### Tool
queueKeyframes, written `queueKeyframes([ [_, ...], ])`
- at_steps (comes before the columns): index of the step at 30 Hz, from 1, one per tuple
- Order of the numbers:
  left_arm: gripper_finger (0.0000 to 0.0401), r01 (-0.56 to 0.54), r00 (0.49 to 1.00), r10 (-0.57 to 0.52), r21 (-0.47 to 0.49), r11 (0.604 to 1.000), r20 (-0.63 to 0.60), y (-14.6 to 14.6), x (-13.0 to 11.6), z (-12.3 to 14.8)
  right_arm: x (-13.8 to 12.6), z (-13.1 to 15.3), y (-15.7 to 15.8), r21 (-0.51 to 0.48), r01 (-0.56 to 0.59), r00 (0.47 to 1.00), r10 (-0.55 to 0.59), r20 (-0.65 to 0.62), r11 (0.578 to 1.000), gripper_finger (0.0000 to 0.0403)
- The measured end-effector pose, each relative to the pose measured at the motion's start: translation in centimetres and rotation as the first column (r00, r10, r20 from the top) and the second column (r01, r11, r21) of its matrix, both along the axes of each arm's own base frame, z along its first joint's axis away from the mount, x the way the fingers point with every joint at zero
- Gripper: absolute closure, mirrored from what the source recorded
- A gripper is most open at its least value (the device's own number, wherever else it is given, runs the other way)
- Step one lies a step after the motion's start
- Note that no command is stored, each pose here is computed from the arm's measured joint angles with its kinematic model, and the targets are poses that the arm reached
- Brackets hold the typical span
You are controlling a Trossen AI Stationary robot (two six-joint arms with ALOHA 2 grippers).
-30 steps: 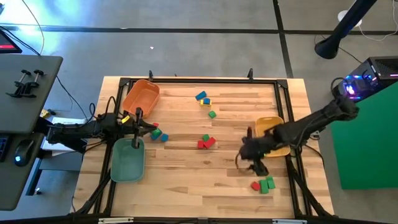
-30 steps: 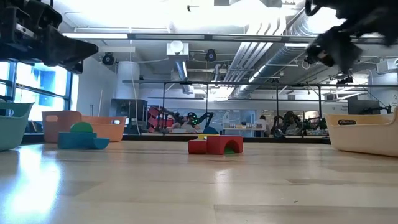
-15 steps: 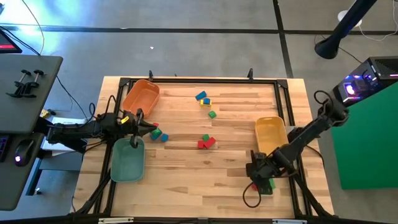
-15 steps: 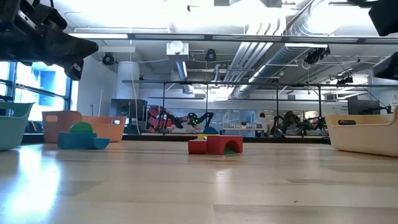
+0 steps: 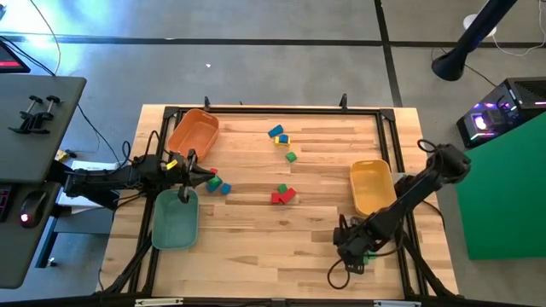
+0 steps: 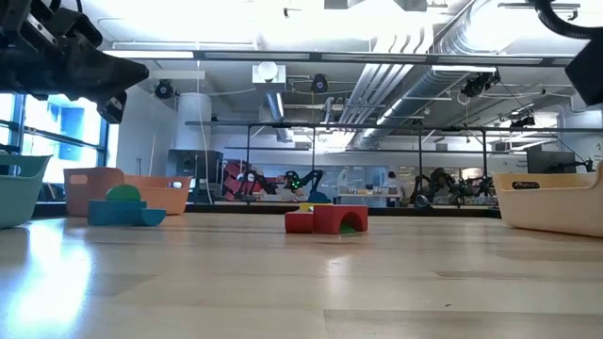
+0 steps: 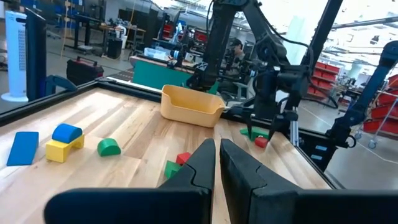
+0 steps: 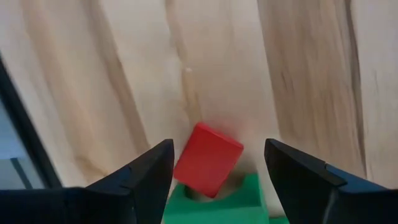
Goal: Sort blocks by size
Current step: Put the red half-circle block into the yellow bin
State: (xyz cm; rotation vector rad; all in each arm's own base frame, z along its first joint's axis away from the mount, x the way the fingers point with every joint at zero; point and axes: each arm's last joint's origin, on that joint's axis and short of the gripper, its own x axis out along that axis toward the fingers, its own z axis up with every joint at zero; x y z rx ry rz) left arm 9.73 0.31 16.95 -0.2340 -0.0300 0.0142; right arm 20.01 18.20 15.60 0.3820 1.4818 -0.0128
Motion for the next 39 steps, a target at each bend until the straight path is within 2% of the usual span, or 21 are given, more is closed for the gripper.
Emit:
queueKeyframes([
  [17,0.0389,0.001,1.000,-0.001,-0.005,1.000,0.000,0.0,0.0,0.0,0.4,-2.1,0.4,-0.037,0.192,0.977,-0.194,-0.093,0.981,0.0158],
  [23,0.0389,0.002,1.000,-0.002,-0.073,0.997,0.001,0.0,0.0,0.0,0.3,-2.2,0.3,-0.045,0.201,0.972,-0.205,-0.112,0.979,0.0195],
  [39,0.0389,0.003,1.000,-0.003,-0.122,0.992,0.002,0.0,0.0,0.0,-0.1,-2.3,0.1,-0.054,0.244,0.951,-0.250,-0.180,0.968,0.0275],
])
